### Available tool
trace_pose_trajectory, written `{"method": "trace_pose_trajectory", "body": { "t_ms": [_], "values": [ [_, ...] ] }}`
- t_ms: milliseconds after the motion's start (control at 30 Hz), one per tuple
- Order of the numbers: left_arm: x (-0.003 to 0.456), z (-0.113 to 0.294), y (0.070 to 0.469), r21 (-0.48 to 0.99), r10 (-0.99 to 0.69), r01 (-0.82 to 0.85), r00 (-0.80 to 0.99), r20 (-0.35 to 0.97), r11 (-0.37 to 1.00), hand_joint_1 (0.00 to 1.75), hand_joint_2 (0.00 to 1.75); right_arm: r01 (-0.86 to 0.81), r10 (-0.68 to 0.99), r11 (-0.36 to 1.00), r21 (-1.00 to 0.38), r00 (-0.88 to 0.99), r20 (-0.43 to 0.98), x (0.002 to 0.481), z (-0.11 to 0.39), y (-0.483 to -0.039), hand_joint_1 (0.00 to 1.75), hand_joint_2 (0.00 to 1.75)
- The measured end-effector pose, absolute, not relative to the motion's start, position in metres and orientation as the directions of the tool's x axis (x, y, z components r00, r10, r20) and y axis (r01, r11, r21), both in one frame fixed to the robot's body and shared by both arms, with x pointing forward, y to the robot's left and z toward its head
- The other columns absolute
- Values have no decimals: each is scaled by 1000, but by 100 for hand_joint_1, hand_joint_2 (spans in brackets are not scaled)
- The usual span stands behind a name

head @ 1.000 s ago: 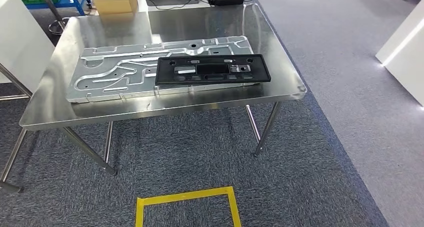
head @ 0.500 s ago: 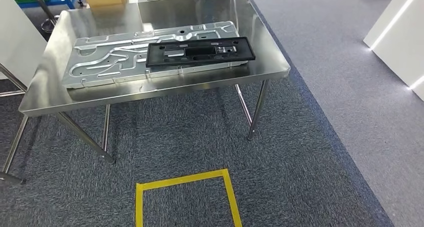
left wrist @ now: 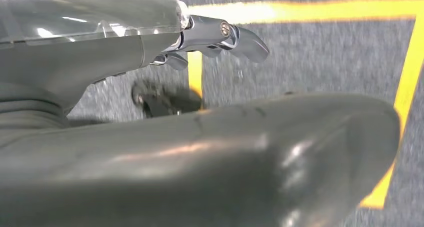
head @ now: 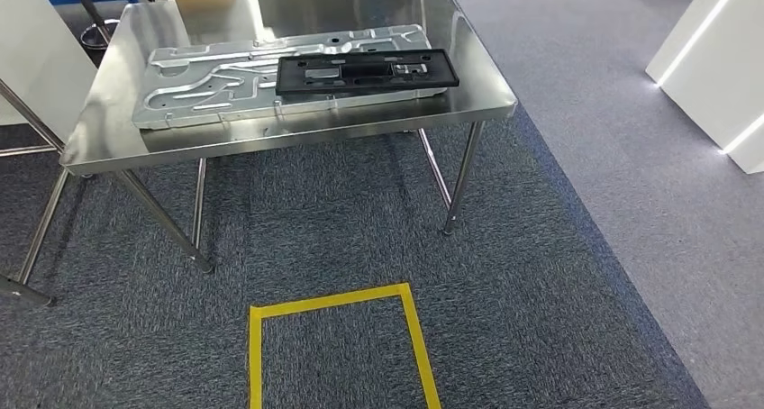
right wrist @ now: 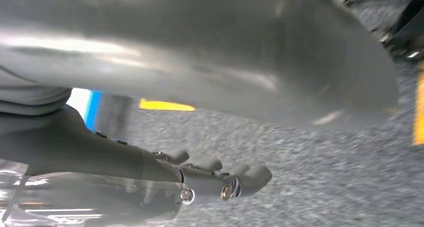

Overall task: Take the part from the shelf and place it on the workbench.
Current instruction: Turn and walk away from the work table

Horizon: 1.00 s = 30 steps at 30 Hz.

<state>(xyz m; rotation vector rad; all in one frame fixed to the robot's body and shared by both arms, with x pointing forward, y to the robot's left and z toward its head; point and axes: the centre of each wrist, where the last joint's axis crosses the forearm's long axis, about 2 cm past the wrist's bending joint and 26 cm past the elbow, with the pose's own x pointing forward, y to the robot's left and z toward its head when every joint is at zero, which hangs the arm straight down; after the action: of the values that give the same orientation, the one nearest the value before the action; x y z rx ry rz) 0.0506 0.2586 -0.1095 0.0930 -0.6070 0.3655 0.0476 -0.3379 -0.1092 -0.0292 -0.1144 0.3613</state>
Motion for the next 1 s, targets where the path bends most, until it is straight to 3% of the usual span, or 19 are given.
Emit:
{"method": "trace_pose_trajectory", "body": {
  "t_ms": [567,1000],
  "values": [
    [47,-111,302,90,139,-233,801,583,968,0,0,-326,325,943,63,945,21,49,-111,-289,0,0],
    [54,-110,316,108,96,-209,771,629,972,0,0,-308,296,950,59,943,151,51,-110,-272,0,0]
  ]
}}
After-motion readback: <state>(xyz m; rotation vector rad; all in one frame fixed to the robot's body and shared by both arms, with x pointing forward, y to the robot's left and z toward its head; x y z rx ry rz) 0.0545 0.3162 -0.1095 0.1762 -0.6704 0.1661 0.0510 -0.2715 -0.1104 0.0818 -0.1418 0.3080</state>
